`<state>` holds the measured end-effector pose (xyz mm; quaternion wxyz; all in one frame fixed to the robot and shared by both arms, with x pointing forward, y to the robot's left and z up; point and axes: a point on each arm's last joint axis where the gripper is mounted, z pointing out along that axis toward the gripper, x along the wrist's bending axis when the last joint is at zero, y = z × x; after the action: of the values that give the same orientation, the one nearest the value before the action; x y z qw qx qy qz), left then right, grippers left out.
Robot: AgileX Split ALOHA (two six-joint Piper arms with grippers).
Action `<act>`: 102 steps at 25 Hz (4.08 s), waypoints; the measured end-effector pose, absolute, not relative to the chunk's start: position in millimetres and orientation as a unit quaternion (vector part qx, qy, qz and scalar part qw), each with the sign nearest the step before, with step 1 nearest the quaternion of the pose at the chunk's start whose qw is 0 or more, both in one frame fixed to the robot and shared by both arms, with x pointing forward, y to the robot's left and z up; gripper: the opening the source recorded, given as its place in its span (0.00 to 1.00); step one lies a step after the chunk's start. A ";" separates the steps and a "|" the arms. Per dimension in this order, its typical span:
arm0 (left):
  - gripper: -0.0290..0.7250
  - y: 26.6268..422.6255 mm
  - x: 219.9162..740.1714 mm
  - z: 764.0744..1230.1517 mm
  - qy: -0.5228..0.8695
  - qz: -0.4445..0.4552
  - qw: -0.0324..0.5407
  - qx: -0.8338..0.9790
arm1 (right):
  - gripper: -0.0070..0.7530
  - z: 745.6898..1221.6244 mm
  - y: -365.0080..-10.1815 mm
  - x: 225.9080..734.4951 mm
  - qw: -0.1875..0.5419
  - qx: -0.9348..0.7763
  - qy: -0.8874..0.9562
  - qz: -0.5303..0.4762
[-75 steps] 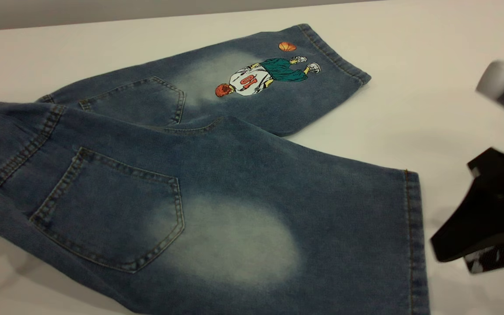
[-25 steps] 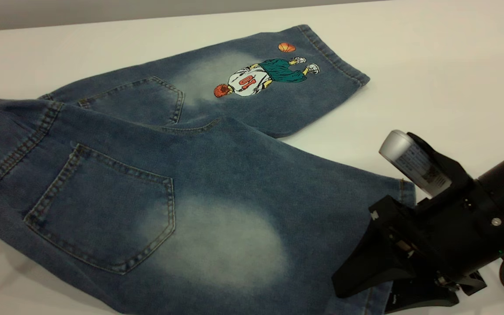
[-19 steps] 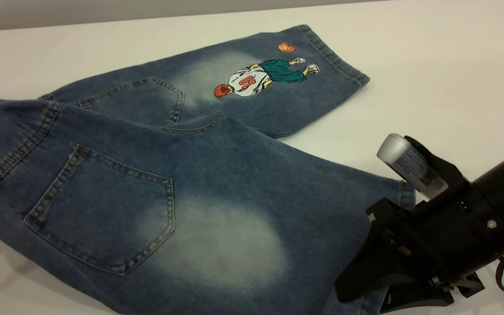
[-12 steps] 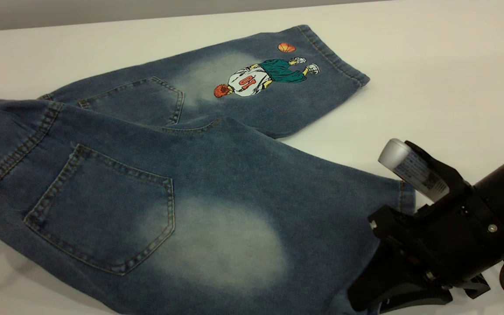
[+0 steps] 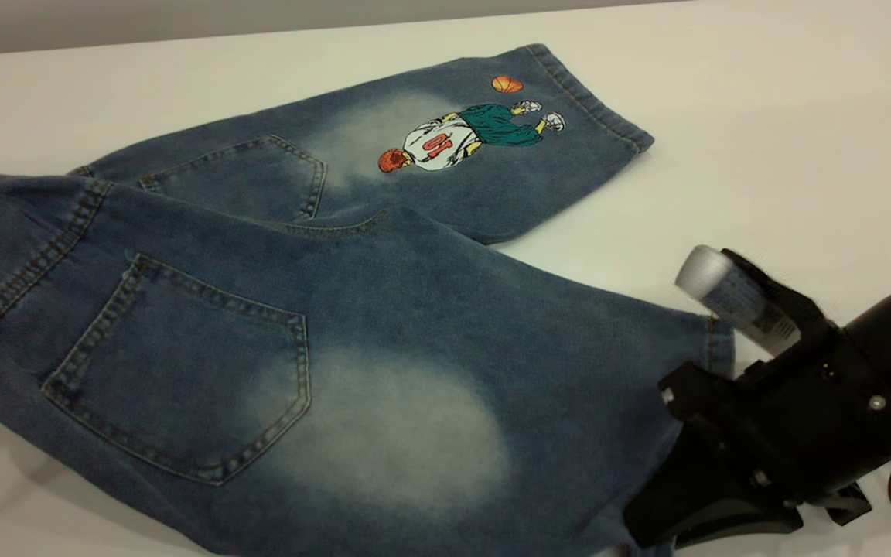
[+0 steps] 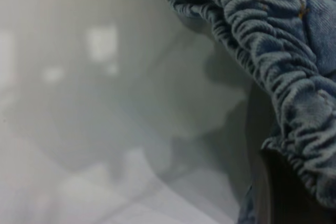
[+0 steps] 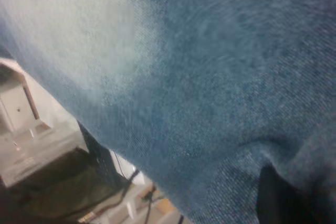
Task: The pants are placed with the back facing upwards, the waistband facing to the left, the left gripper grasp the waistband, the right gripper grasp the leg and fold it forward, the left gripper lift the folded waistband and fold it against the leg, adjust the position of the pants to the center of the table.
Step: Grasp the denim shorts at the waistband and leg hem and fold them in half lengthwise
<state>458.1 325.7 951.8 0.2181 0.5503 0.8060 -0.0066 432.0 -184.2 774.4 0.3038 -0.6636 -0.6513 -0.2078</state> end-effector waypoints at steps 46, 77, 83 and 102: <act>0.20 287.4 468.6 973.5 0.826 -0.066 0.333 0.449 | 0.03 973.1 -175.3 553.0 0.197 -0.623 -0.645 -0.396; 0.20 331.7 504.6 946.4 0.918 0.091 0.350 0.162 | 0.03 896.5 -155.9 692.0 0.162 -0.680 -0.599 -0.390; 0.20 337.7 510.0 915.6 0.935 0.104 0.300 0.156 | 0.03 877.3 -156.9 690.9 0.164 -0.684 -0.607 -0.370; 0.20 352.3 513.6 894.9 0.938 0.173 0.268 0.138 | 0.03 869.7 -152.0 696.4 0.121 -0.681 -0.611 -0.384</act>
<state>513.6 352.3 894.9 0.2680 0.1375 0.9377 0.1732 696.4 -152.0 869.7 0.1209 -0.6811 -0.6115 -0.3842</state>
